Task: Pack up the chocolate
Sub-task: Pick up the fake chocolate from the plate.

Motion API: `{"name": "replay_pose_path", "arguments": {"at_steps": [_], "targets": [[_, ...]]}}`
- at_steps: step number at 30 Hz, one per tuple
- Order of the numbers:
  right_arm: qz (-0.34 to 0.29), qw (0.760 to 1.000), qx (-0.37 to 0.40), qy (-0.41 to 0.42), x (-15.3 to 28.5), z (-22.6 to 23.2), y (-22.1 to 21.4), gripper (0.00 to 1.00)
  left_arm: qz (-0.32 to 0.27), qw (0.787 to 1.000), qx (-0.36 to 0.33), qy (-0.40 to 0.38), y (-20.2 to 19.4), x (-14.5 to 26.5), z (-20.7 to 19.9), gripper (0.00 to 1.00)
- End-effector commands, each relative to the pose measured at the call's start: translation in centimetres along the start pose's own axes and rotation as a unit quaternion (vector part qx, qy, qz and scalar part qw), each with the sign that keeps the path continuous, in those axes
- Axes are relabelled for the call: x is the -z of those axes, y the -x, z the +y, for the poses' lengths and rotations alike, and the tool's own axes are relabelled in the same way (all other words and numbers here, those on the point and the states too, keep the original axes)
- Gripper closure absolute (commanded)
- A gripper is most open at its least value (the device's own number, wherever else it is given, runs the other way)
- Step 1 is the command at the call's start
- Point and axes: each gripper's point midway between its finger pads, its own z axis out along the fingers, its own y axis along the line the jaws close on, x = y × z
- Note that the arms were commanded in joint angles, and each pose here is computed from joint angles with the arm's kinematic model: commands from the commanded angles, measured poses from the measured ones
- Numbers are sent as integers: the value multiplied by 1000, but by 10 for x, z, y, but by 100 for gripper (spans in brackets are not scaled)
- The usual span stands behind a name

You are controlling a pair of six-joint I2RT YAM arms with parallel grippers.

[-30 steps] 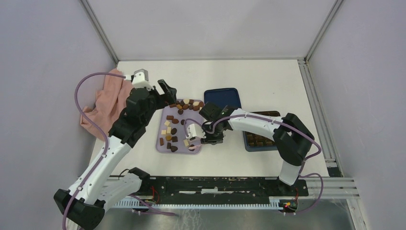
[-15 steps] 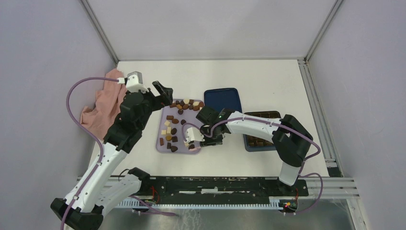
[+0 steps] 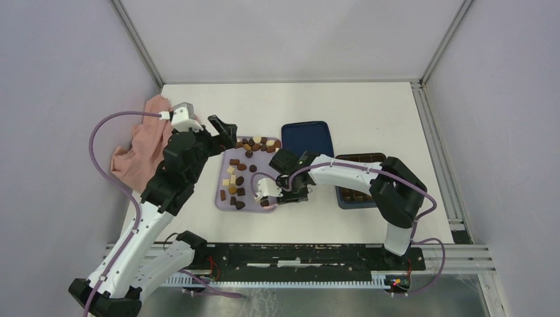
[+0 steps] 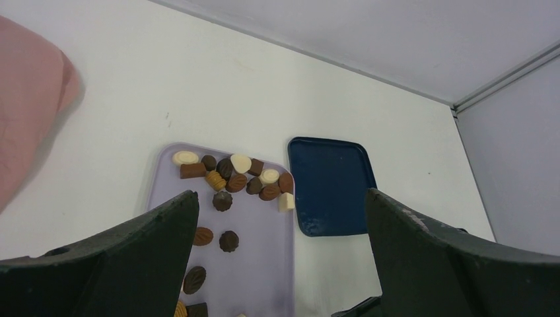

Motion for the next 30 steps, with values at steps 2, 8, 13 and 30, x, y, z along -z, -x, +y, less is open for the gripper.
{"name": "replay_pose_path", "arguments": {"at_steps": [2, 8, 13, 30], "targets": [[10, 1000, 0, -10, 1, -6, 6, 58, -16, 1000, 21, 5, 9, 3, 0, 0], [17, 1000, 5, -11, 3, -6, 8, 58, -18, 1000, 22, 4, 12, 5, 0, 0], [28, 999, 6, -24, 6, -9, 6, 54, -17, 1000, 26, 4, 10, 6, 0, 0], [50, 998, 12, -31, 10, -16, 12, 61, -17, 999, 27, 7, 9, 8, 3, 0]]}}
